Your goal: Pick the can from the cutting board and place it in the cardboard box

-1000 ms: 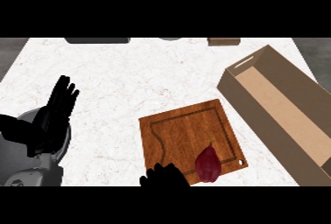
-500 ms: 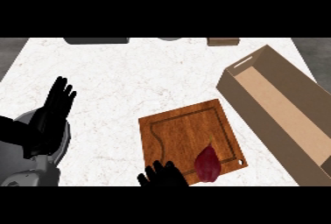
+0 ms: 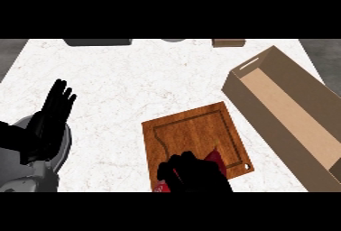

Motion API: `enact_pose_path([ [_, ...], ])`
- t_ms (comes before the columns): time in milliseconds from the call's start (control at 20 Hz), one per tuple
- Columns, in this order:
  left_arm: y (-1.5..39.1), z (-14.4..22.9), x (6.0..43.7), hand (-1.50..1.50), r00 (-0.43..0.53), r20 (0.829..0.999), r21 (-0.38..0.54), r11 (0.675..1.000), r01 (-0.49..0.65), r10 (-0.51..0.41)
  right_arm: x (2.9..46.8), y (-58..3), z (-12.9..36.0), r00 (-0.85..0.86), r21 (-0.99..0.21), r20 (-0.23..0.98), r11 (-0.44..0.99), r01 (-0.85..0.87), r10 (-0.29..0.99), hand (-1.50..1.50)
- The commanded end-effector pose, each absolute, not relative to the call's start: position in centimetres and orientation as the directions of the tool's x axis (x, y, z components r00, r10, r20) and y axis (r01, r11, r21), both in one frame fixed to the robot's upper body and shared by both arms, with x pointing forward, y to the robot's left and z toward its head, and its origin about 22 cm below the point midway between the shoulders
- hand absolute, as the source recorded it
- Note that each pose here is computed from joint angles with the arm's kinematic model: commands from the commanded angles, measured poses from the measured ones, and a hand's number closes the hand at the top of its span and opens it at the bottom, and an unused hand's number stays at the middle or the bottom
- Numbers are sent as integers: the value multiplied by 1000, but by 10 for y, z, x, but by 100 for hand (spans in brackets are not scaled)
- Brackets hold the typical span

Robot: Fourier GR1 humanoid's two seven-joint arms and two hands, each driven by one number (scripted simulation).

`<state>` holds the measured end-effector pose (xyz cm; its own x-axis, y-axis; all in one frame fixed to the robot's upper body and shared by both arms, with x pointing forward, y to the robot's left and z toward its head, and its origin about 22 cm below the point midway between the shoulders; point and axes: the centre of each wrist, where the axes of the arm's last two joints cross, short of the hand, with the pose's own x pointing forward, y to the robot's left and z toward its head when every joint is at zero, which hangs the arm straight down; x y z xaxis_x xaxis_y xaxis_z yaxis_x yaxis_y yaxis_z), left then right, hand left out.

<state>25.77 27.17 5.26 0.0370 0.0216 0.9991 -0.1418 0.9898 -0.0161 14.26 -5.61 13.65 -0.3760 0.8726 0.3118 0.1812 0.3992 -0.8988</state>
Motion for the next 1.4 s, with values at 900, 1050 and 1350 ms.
enact_pose_path([
  [900,256,56,271,0,18,1000,-11,994,-109,13,229,-207,181,-44,-887,311,307,344,949,150],
  [1050,257,69,258,0,13,1000,-23,992,-121,25,255,-223,172,-11,-902,279,266,340,960,150],
  [1350,268,42,257,0,32,999,-28,994,-102,32,292,-243,136,34,-980,110,103,168,993,150],
])
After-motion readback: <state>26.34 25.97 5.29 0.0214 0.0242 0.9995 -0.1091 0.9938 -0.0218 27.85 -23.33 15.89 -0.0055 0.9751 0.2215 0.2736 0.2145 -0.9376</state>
